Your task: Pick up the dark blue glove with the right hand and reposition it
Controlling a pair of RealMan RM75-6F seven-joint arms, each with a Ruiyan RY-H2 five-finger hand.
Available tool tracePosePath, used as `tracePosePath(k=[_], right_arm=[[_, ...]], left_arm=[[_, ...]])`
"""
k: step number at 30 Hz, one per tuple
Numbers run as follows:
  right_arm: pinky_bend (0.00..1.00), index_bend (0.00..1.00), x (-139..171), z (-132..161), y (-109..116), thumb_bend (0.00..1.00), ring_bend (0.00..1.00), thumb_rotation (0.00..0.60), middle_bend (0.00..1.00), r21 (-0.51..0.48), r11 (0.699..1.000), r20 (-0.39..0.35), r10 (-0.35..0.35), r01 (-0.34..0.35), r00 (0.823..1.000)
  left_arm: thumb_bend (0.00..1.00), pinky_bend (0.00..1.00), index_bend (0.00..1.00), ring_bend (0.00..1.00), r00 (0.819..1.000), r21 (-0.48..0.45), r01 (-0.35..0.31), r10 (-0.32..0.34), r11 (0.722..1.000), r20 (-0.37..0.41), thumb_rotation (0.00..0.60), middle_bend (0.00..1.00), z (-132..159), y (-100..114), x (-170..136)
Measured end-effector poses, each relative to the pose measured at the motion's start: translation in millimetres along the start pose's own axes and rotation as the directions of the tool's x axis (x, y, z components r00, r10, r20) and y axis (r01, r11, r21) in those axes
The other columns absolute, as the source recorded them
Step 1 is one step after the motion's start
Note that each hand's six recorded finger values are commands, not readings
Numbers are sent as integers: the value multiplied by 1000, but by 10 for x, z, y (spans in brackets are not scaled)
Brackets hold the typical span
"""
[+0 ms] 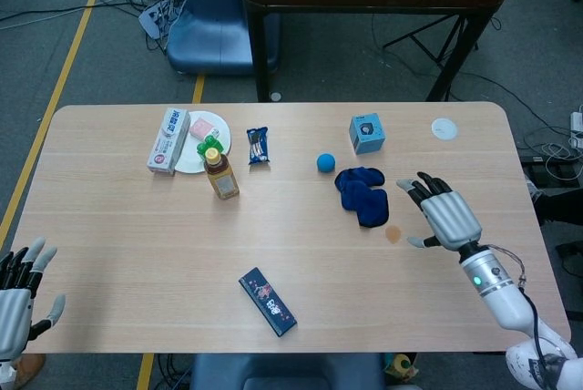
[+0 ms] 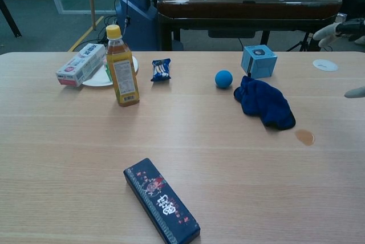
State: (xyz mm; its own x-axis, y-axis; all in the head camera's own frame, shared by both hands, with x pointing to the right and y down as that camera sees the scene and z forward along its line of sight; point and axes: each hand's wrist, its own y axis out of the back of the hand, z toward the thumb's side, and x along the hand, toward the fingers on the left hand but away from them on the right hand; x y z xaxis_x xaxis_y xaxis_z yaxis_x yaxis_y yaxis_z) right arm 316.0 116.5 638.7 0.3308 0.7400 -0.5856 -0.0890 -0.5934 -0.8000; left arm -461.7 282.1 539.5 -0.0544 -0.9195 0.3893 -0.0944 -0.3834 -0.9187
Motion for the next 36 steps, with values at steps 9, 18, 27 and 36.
tracePosePath(k=[9,18,27,36], right_arm=[[143,127,-632,180,-241,188,81,600,191,26,996,16,85,-86,996],[144,131,-1022,204,-443,200,90,600,196,16,991,74,132,-134,988],[147,139,-1350,369,-598,234,93,600,202,39,987,91,154,-158,984],[197,203,-1546,462,-738,307,135,600,238,51,982,113,176,-182,978]], left_arm=[[335,0,113,41,1000,3,-1,1,1000,-9,600,1,-31,4,-18],[334,0,113,40,1000,4,-5,5,1000,-20,600,1,-65,20,-31],[335,0,113,40,1000,7,-3,3,1000,-24,600,1,-70,14,-25],[335,0,113,41,999,12,0,0,1000,-41,600,1,-117,17,-44]])
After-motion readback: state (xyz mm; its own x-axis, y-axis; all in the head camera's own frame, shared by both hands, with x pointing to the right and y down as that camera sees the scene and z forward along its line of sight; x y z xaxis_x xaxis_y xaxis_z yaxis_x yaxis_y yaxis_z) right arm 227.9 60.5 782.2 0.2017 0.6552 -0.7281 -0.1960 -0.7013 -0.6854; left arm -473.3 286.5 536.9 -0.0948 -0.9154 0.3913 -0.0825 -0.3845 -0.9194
